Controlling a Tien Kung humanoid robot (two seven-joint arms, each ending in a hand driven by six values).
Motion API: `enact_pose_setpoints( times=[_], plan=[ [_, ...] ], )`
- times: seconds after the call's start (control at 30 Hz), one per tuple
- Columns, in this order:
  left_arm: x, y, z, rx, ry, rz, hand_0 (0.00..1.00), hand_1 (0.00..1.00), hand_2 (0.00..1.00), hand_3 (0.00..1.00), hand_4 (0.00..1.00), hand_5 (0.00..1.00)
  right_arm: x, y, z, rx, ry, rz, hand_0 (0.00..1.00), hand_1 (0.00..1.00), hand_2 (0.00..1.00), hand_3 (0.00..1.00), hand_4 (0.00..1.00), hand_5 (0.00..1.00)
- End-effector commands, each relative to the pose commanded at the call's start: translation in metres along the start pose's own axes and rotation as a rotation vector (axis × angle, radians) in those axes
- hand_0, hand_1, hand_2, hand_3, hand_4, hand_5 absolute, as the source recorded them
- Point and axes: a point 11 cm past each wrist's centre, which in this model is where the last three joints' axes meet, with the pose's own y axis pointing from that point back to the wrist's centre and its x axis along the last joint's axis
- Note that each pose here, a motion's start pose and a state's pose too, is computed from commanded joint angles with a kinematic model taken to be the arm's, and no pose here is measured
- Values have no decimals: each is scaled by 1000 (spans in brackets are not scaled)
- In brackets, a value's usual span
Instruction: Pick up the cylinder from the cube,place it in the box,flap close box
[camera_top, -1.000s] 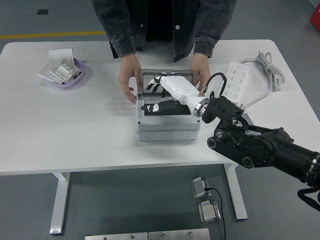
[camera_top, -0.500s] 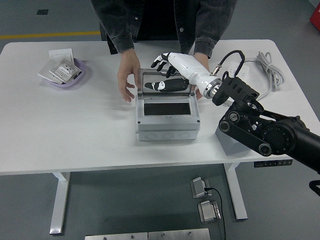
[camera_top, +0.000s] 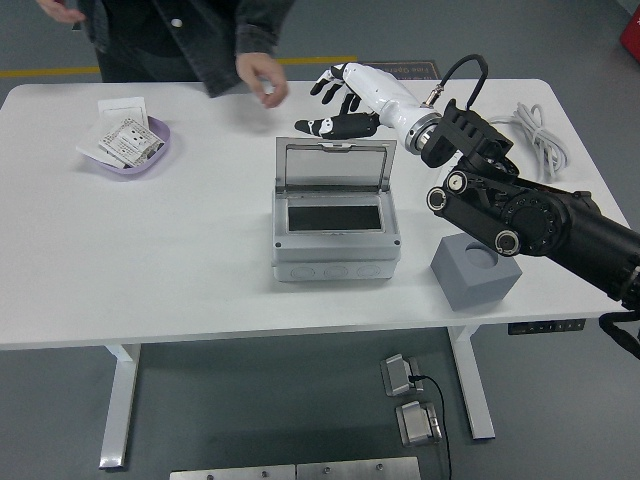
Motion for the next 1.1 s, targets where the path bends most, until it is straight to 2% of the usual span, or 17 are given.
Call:
enact_pose_setpoints(
  times=[0.17, 0.33, 0.67, 1.1],
  plan=[
    [-2, 0, 2, -5, -7, -3, 627, 648, 612, 628, 653, 184, -8, 3, 26, -63, -5, -2, 490, 456, 607, 652, 910, 578],
    [-3, 0, 2, -4, -10, -4, 626, 648, 612, 628, 653, 183, -10, 7, 31, -65, -2, 1, 517, 456, 608, 651, 916, 588],
    [-5, 1, 6, -14, -8, -9, 626, 649, 611, 628, 652, 184, -23, 20, 27, -29, 23, -27, 518, 457, 607, 649, 916, 594],
    [-6, 0, 4, -13, -4, -11, 627, 649, 611, 628, 652, 184, -33, 42, 5, 51, 85, -56, 516, 448, 608, 651, 904, 606]
  ],
)
